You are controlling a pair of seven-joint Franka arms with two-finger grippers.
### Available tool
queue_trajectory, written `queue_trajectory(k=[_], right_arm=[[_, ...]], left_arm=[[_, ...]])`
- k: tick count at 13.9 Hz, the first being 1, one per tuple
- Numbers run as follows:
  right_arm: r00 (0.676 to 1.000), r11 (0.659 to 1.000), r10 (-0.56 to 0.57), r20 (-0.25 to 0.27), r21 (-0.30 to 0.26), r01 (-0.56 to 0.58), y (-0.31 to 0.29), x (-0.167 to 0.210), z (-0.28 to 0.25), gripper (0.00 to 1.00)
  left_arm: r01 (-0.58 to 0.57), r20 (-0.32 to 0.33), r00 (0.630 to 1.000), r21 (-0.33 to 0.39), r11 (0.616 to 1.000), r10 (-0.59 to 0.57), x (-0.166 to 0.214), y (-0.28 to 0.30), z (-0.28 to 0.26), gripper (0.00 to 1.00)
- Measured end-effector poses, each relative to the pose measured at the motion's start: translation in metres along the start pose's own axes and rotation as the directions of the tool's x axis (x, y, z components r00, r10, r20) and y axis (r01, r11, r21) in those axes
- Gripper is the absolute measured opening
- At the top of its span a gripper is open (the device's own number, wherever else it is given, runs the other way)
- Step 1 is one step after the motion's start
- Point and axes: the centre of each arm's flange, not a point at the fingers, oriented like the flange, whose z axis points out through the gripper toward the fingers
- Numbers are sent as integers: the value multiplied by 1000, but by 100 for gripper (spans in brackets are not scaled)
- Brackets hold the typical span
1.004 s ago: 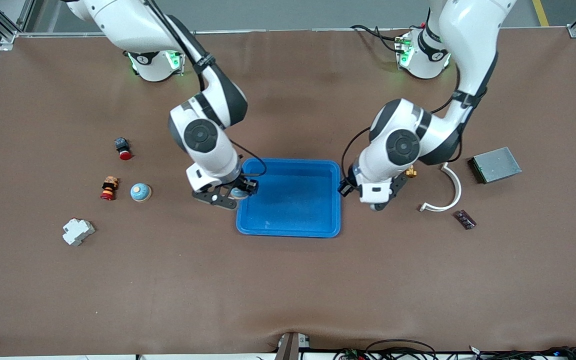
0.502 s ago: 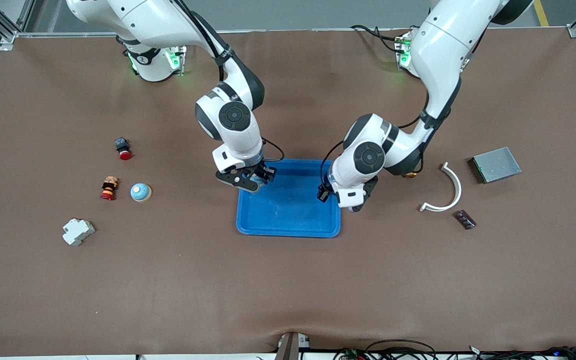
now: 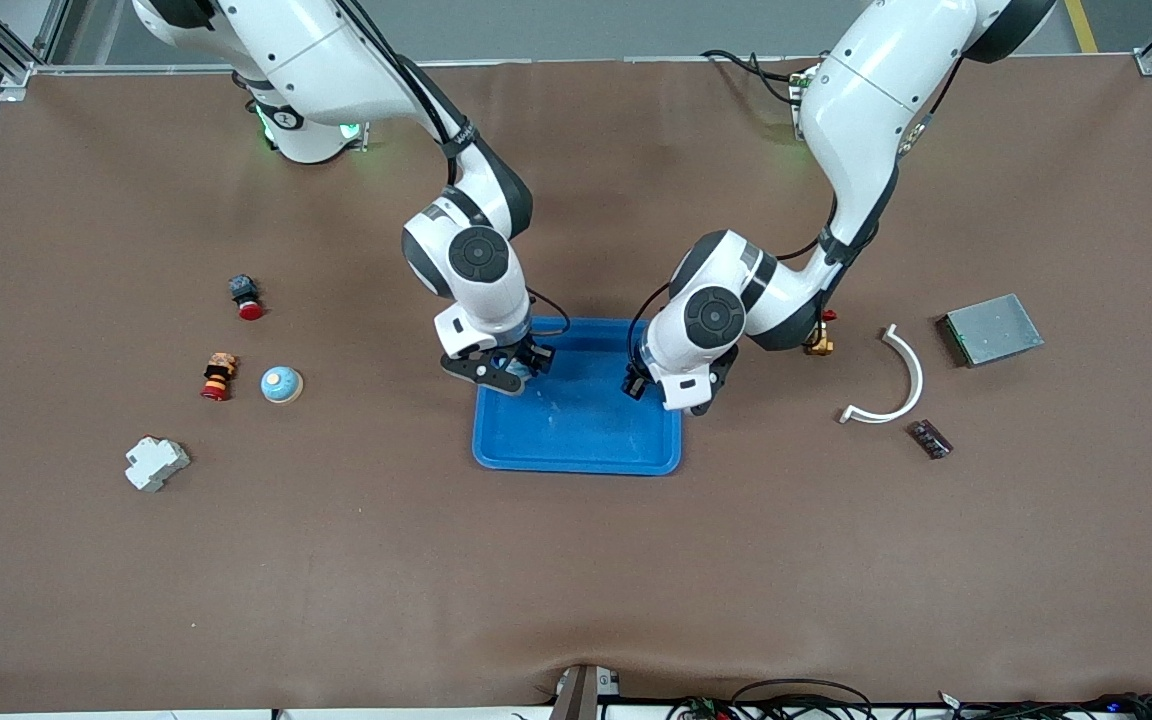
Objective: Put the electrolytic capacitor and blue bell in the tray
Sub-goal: 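Open the left gripper to drop the capacitor into the tray, then lower the bell into the tray while the left gripper reaches the capacitor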
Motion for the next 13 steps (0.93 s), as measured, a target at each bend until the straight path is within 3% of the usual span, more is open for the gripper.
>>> queue_trajectory(k=[3, 8, 10, 12, 13], right_arm=[[1000, 1000, 0, -5, 12, 0, -3, 2, 13, 67], [1000, 1000, 1, -6, 17, -1, -4, 1, 21, 67], [1000, 1000, 3, -7, 20, -3, -7, 2, 23, 82], [1000, 1000, 3, -8, 23, -3, -9, 3, 23, 100], [1000, 1000, 3, -11, 28, -2, -11, 4, 20, 100]], left_arm=[[20, -27, 999, -40, 999, -21, 21, 10, -45, 99], [21, -269, 963, 63, 998, -3, 108, -18, -147, 100], [-18, -294, 954, 108, 994, 49, 155, -29, -157, 100], [-85, -273, 954, 152, 985, 124, 216, -45, -162, 100], [-119, -255, 954, 172, 978, 161, 251, -57, -165, 100]])
